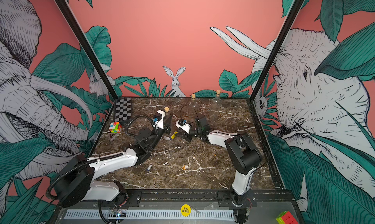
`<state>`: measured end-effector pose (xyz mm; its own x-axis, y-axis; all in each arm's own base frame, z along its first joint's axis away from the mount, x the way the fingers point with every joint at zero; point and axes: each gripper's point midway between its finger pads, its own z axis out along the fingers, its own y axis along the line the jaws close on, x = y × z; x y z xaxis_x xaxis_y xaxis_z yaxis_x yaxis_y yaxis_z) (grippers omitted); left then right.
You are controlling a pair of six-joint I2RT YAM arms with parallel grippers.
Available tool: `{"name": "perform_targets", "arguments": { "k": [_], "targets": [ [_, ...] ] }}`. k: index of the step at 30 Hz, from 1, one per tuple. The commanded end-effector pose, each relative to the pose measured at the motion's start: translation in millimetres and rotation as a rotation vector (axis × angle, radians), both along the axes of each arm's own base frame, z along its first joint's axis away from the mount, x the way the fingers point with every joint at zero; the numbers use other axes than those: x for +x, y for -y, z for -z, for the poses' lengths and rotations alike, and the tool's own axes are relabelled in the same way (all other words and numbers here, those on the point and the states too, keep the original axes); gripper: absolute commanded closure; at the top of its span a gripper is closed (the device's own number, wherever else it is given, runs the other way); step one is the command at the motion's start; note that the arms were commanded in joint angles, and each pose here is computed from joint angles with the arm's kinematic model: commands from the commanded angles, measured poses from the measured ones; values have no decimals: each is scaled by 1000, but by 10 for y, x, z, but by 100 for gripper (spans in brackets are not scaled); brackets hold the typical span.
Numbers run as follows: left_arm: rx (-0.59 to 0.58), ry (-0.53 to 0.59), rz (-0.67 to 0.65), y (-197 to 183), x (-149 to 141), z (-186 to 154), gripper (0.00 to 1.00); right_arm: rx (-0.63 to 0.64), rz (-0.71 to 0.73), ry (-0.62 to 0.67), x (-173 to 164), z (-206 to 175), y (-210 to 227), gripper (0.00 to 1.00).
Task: Remove the label from the bottle
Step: Tear open the label from the bottle.
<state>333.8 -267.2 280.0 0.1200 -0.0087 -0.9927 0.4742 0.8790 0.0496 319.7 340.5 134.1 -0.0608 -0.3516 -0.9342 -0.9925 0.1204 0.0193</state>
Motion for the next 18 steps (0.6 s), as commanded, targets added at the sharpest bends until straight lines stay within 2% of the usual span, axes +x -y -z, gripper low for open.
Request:
{"name": "perform_targets", "arguments": {
  "k": [1,6,18],
  "targets": [
    [244,-253,9,-22,-42,1048,100,20,0,23,44,-70,-60,89],
    [230,-262,5,-34,-48,1042,100,7,26,21,52,-53,-52,100],
    [184,-296,-44,-133,-43,974,100,-39,61,21,-13,-52,-22,100]
  ]
}}
